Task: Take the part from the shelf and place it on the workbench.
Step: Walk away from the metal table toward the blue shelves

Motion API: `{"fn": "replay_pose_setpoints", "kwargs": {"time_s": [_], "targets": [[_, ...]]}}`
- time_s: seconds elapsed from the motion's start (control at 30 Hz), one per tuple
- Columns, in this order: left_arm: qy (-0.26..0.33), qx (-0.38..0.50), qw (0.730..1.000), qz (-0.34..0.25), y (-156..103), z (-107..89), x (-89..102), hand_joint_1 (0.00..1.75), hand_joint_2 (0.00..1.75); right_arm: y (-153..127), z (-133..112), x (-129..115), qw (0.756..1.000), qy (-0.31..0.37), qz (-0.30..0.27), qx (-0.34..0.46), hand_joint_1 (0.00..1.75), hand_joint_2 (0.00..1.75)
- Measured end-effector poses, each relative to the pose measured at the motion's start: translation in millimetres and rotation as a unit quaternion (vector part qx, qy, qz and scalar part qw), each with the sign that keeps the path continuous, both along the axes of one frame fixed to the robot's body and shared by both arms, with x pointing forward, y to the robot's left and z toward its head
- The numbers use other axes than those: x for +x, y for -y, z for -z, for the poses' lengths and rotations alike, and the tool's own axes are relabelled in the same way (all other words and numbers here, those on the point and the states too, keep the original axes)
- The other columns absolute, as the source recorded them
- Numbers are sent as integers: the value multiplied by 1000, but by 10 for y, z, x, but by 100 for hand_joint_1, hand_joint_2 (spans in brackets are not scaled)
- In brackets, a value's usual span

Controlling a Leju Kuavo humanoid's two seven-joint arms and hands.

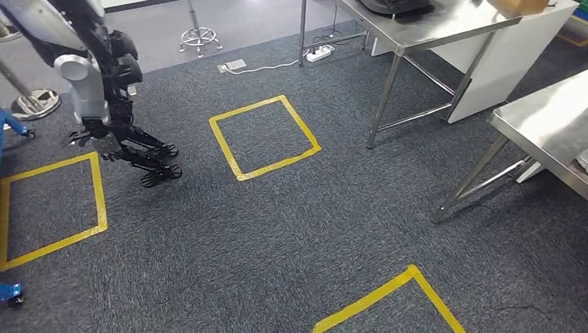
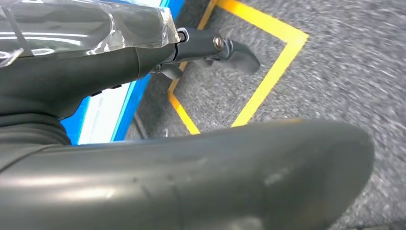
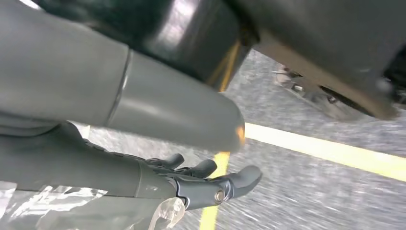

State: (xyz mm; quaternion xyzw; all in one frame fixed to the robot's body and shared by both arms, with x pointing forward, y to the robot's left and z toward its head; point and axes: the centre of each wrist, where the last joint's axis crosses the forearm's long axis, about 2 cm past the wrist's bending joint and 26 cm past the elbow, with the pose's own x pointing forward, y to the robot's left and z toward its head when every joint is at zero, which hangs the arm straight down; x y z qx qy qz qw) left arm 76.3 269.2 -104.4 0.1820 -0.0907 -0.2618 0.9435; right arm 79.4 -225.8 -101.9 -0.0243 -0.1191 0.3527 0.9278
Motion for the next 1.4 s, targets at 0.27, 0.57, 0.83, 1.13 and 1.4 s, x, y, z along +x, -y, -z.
{"fn": "replay_pose_setpoints", "kwargs": {"time_s": [0.27, 0.57, 0.83, 1.13, 1.4], "targets": [[-2, -3, 1000, 4, -3, 1, 1, 0, 0, 3, 12, -64, 1000, -11, 1, 3, 0, 0], [7, 6, 1000, 2, 24, -3, 1, 0, 0, 18, 18, -90, 1000, -8, 22, 16, 0, 0], [18, 7, 1000, -1, 60, -7, 3, 0, 0, 81, 25, -85, 999, -12, 31, 15, 0, 0], [0, 1, 1000, -11, 78, -5, -3, 0, 0, 114, 31, -100, 999, -14, 38, 12, 0, 0], [-3, 1, 1000, -14, 81, -4, -10, 0, 0, 118, 30, -89, 999, -17, 39, 10, 0, 0]]}}
